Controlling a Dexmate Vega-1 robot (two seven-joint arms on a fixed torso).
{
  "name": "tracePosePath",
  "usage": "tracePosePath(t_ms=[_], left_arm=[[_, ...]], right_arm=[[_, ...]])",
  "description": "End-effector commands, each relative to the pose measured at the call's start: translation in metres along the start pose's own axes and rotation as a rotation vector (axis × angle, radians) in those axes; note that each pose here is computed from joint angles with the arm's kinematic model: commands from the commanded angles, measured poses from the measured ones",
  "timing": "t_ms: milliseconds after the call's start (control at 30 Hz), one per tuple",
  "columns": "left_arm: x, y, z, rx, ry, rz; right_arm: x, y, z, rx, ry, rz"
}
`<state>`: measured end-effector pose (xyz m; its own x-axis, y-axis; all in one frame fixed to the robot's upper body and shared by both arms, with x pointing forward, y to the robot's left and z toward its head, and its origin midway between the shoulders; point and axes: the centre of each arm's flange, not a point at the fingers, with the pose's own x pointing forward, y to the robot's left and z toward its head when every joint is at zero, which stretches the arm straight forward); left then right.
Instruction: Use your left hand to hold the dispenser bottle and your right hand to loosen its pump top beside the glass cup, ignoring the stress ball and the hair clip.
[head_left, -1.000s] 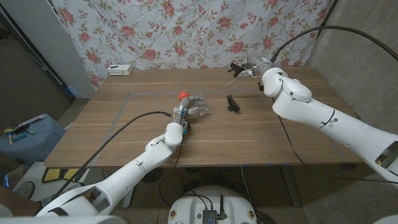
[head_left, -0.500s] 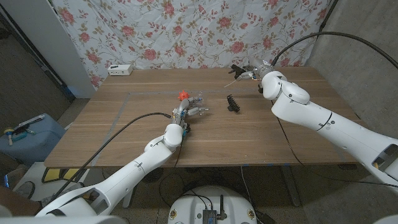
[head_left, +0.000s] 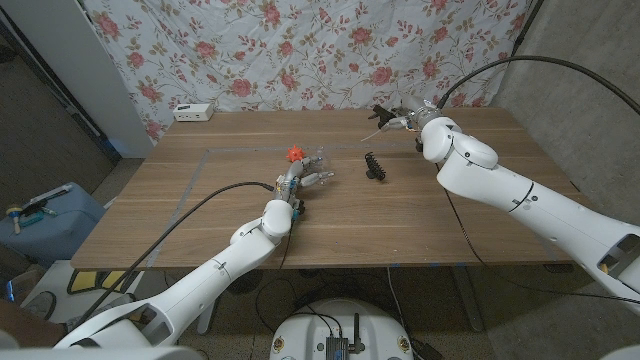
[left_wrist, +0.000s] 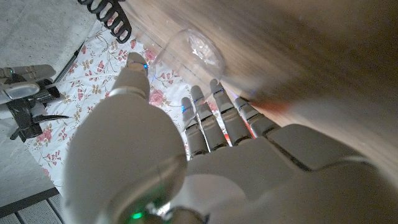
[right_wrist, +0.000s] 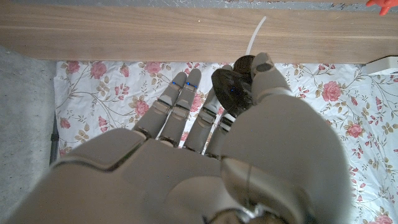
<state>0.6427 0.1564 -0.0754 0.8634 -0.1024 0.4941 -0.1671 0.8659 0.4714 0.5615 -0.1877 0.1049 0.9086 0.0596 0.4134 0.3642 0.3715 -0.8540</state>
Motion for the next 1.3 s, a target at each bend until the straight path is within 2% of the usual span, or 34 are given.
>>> tracePosePath(t_ms=[33,1300], left_arm=[[-0.0015,0.004,0.0009,-0.004,-0.001,-0.004],[-0.0015,0.0127,0.0024,-0.013,0.006,-0.063]], right_arm=[[-0.0009,0.0016,-0.0013,0.009,0.002,-0.001],[-0.0049,0.0055,-0.0061,0.042,0.012,-0.006]])
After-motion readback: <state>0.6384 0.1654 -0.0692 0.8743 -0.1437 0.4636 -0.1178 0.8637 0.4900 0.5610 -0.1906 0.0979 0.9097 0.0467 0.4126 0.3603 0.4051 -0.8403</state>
